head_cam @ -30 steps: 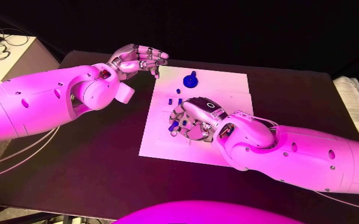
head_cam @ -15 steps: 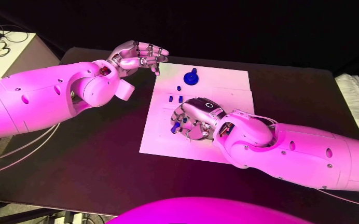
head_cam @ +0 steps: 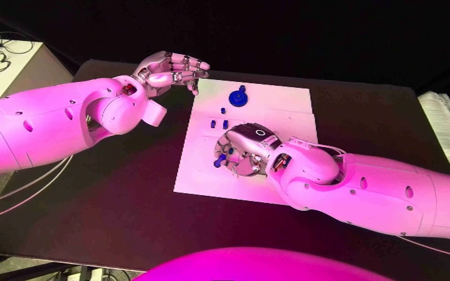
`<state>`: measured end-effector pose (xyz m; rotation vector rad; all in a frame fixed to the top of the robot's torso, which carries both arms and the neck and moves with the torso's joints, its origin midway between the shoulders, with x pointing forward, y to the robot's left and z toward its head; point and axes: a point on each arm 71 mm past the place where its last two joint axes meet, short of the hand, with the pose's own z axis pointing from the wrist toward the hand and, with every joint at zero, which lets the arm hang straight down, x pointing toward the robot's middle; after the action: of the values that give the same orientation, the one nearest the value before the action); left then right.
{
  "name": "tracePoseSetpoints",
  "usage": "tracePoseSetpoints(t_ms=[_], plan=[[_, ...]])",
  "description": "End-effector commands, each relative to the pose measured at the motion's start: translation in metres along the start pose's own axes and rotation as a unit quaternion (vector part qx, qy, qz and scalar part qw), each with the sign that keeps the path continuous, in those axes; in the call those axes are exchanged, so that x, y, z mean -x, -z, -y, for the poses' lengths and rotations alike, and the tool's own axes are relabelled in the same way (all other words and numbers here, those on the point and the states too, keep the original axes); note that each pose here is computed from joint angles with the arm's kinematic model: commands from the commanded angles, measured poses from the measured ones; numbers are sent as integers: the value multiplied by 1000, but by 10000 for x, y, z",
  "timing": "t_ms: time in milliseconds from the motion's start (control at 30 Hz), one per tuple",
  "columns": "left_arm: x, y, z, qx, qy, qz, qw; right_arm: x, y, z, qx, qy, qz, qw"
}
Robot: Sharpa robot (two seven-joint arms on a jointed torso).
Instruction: Assemble the parts on the task board
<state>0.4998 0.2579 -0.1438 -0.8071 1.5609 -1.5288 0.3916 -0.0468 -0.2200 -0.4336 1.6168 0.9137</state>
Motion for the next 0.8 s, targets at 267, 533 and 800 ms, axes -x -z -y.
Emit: tracePoseSetpoints(t_ms=[267,533,800], plan=[[-11,4,6,-2,6,-7,1000,-42,-8,2,0,22,-13,1000],[-13,3,6,-1,6,-7,1000,-71,-36,-44,22,2,-16,1000],[-10,7,4,0,6,-8,1000,-61,-27,-33,27,-2,-4,1000]])
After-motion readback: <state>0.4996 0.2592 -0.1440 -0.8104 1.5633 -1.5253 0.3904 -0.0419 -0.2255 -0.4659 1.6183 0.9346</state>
